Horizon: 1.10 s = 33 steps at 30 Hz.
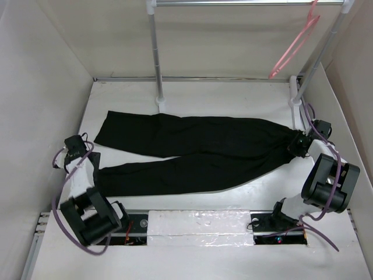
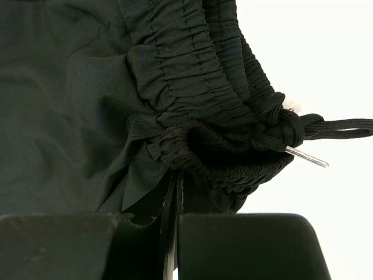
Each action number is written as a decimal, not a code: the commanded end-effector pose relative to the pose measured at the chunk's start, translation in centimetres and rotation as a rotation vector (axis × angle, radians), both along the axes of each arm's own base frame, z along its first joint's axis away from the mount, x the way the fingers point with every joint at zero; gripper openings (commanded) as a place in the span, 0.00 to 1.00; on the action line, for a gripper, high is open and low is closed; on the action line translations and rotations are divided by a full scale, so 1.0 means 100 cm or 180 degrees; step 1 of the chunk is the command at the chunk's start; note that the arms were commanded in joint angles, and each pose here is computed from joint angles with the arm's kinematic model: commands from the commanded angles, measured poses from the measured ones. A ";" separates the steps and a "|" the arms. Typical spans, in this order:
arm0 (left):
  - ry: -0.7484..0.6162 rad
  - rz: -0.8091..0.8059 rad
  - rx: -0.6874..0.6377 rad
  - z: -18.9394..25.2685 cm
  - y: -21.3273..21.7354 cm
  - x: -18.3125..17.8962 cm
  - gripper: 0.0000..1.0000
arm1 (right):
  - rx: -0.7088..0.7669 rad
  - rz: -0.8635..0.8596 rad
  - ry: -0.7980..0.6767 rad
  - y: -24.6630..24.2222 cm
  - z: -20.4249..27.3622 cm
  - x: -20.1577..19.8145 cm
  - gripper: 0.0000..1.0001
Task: Place the trousers on the hanger
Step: Fold the trousers at the center of the board.
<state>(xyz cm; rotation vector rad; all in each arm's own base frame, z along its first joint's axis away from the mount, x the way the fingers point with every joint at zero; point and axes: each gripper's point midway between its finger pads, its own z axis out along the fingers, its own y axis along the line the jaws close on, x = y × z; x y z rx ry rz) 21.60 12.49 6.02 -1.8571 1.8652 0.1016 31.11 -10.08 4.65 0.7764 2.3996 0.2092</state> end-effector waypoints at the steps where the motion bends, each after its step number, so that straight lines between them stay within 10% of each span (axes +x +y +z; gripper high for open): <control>1: 0.0186 0.0228 -0.0015 -0.011 0.014 0.004 0.55 | -0.0187 0.0063 -0.0197 -0.007 0.021 0.014 0.00; 10: 0.0429 0.0066 -0.0011 -0.035 0.020 0.006 0.47 | -0.0172 0.0079 -0.0355 -0.006 0.030 0.015 0.00; 18: 0.0526 -0.0027 -0.0072 -0.045 0.019 0.007 0.01 | -0.0243 0.0071 -0.0411 -0.010 0.039 0.015 0.00; 21: 0.0501 -0.0041 -0.0030 -0.034 0.020 0.007 0.00 | -0.0203 0.0100 -0.0464 -0.005 0.042 0.020 0.00; 33: -0.0680 -0.0229 0.0545 0.139 0.002 0.019 0.00 | -0.0239 -0.0194 -0.0429 -0.010 0.048 0.028 0.00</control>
